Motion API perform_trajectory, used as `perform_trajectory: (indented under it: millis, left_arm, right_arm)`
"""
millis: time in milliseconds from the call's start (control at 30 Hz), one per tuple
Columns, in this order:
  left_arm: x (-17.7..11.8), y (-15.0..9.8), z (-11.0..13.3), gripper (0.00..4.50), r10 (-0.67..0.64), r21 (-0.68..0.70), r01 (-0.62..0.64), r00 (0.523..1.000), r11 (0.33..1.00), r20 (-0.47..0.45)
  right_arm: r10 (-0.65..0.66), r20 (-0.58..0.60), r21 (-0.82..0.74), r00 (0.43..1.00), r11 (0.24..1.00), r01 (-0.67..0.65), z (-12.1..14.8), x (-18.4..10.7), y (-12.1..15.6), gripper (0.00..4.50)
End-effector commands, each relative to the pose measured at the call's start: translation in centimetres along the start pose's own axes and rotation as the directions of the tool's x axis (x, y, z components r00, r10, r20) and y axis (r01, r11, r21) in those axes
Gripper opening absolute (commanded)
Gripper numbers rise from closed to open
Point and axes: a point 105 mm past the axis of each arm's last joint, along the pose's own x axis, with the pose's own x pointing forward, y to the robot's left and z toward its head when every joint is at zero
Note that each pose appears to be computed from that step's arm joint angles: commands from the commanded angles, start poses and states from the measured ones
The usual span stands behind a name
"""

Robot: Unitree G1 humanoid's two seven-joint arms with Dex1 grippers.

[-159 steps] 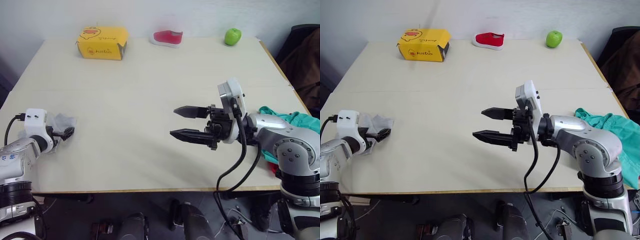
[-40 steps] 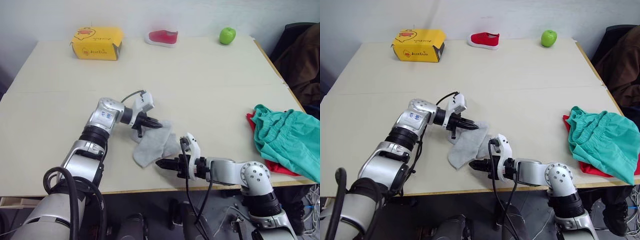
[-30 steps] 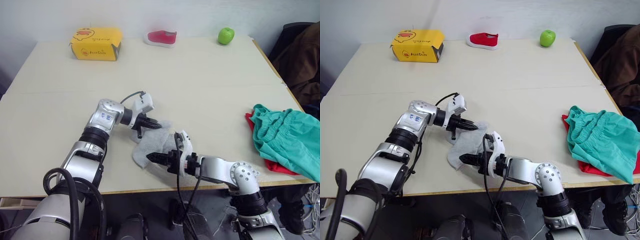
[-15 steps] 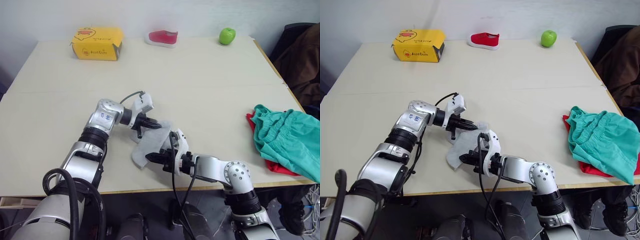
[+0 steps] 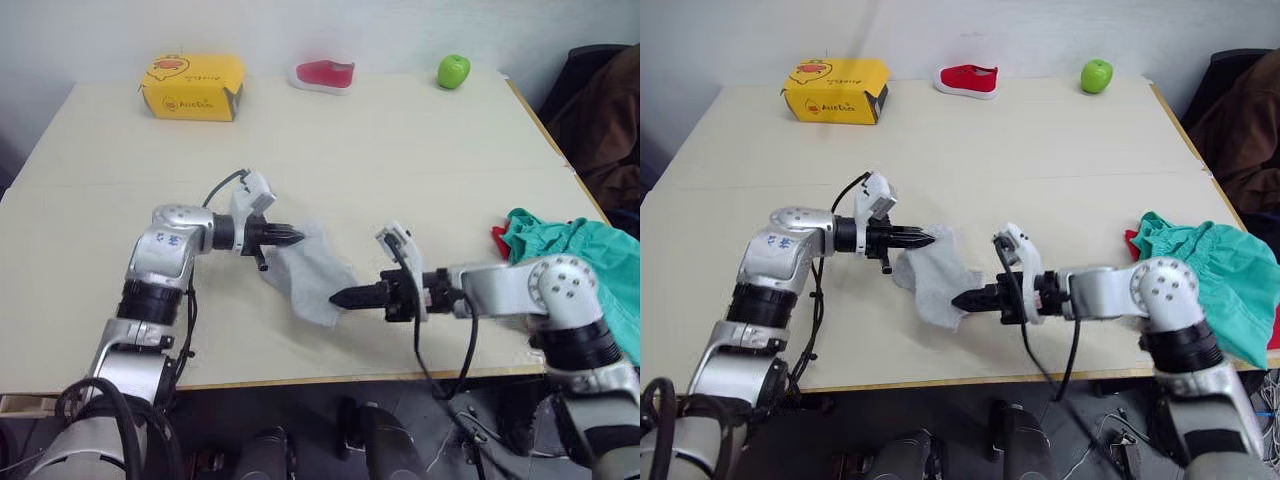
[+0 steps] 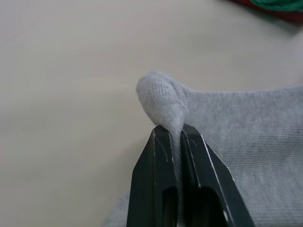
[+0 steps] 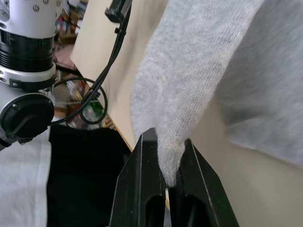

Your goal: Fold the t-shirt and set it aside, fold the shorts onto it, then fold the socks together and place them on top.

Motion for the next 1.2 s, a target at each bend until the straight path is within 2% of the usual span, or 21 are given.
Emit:
perform_trajectory:
  millis: [33, 167, 300, 433, 700, 800, 933, 1033, 1100, 1200]
  left_arm:
    - [-1.5, -0.6, 1.2, 0.0, 0.126, -0.03, -0.124, 0.989, 0.992, 0.072]
    - [-2.5, -1.6, 0.0, 0.0, 0.245, -0.108, -0.236, 0.966, 0.966, 0.087]
    - [-3.3, -2.0, -1.5, 0.0, 0.342, -0.167, -0.326, 0.937, 0.93, 0.072]
    - [-3.7, -1.8, -2.7, 0.0, 0.406, -0.167, -0.395, 0.913, 0.903, 0.035]
    - [-3.3, -0.3, -4.3, 0.0, 0.434, -0.2, -0.419, 0.9, 0.886, 0.034]
    - [-3.5, 0.3, -3.6, 0.76, 0.436, -0.213, -0.413, 0.897, 0.886, 0.075]
    - [-4.4, 0.3, -1.4, 1.99, 0.407, -0.186, -0.376, 0.898, 0.908, 0.169]
    - [-5.5, -0.5, 0.7, 1.99, 0.325, -0.136, -0.299, 0.91, 0.945, 0.257]
    - [-5.9, -1.3, 1.4, 1.99, 0.263, -0.121, -0.239, 0.925, 0.964, 0.272]
    - [-6.0, -2.4, 1.7, 1.99, 0.179, -0.06, -0.17, 0.952, 0.984, 0.247]
  right_arm:
    - [0.007, -0.078, -0.037, 0.997, 0.999, -0.01, 0.5, -0.5, -0.9, 0.06]
    - [-0.078, -0.125, -0.099, 0.989, 0.993, 0.065, 1.0, 0.0, -3.8, 0.06]
    - [-0.099, -0.146, -0.149, 0.984, 0.986, 0.077, 1.5, 0.9, -5.7, 0.06]
    - [-0.089, -0.135, -0.174, 0.987, 0.983, 0.065, 2.5, 1.7, -6.4, 0.06]
    - [-0.064, -0.132, -0.196, 0.989, 0.98, 0.037, 2.7, 1.9, -6.5, 0.06]
    - [-0.051, -0.105, -0.221, 0.993, 0.975, 0.027, 3.2, 1.2, -5.7, 0.77]
    - [-0.05, -0.027, -0.29, 0.998, 0.956, 0.04, 4.5, -0.9, -4.1, 2.12]
    - [-0.068, 0.099, -0.418, 0.993, 0.902, 0.103, 6.1, -2.7, -2.8, 2.12]
    - [-0.075, 0.15, -0.474, 0.986, 0.87, 0.138, 6.5, -3.1, -2.1, 2.12]
    - [-0.076, 0.175, -0.534, 0.982, 0.83, 0.159, 6.1, -2.6, -1.3, 2.12]
